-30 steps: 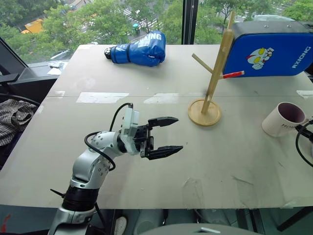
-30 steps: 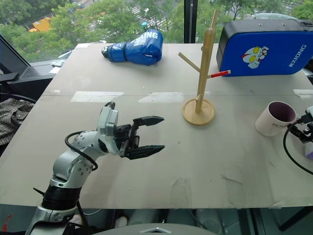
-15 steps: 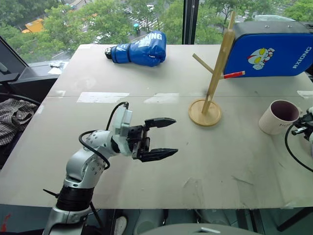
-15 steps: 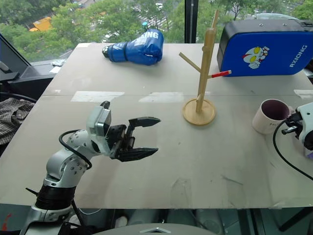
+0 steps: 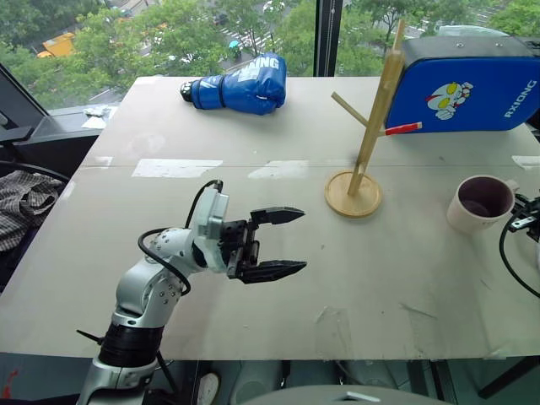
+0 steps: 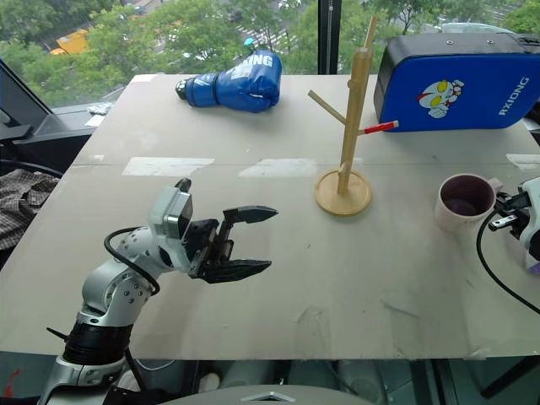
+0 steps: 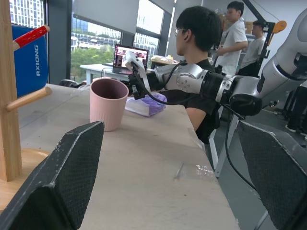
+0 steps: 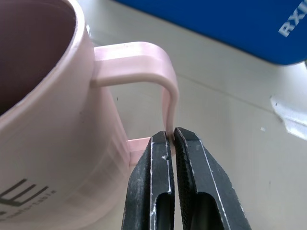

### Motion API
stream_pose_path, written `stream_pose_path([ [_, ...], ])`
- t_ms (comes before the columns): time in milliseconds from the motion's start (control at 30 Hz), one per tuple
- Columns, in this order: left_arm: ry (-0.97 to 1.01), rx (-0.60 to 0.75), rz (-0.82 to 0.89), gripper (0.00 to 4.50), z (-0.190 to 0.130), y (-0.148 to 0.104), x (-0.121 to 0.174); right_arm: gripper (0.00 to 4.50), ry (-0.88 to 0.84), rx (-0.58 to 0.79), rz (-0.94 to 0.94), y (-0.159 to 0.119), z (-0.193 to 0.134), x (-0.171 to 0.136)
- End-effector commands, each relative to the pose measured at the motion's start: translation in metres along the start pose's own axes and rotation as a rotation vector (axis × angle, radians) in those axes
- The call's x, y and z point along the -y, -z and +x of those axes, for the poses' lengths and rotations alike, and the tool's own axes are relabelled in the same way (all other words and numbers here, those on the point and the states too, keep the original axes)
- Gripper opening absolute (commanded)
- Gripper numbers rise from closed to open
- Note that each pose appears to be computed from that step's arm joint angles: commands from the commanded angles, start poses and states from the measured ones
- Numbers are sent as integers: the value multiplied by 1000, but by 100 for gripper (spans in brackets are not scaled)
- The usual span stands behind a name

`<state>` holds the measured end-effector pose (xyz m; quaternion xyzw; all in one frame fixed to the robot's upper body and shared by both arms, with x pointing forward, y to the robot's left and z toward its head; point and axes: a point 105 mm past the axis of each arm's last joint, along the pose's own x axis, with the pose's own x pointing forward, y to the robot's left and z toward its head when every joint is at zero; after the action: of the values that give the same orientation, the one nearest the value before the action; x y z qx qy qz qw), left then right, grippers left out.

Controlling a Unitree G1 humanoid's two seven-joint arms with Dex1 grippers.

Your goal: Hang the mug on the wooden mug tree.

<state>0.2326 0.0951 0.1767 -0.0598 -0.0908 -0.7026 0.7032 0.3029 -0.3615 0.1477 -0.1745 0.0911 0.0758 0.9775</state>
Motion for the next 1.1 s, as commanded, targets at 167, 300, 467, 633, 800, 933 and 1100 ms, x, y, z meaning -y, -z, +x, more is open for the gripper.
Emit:
stream_pose_path([
  [167,-11,19,53,450,3,-8,-5,4,40,56,-32,-24,-13,15],
  [300,-34,23,60,450,0,-10,-7,4,-38,138,-64,-55,-17,0],
  [467,-95,50,54,450,-4,-14,-12,4,-158,204,-108,-91,-18,-24],
  [633,-198,71,87,450,-12,-19,-17,4,-296,258,-178,-131,-9,-50],
  [800,-226,136,134,450,-20,-30,-15,4,-392,271,-223,-155,3,-61],
  [933,-204,144,117,450,-28,-35,-7,4,-471,274,-275,-169,11,-70],
  [1100,-235,142,123,450,-35,-38,-4,4,-528,269,-318,-182,24,-75],
])
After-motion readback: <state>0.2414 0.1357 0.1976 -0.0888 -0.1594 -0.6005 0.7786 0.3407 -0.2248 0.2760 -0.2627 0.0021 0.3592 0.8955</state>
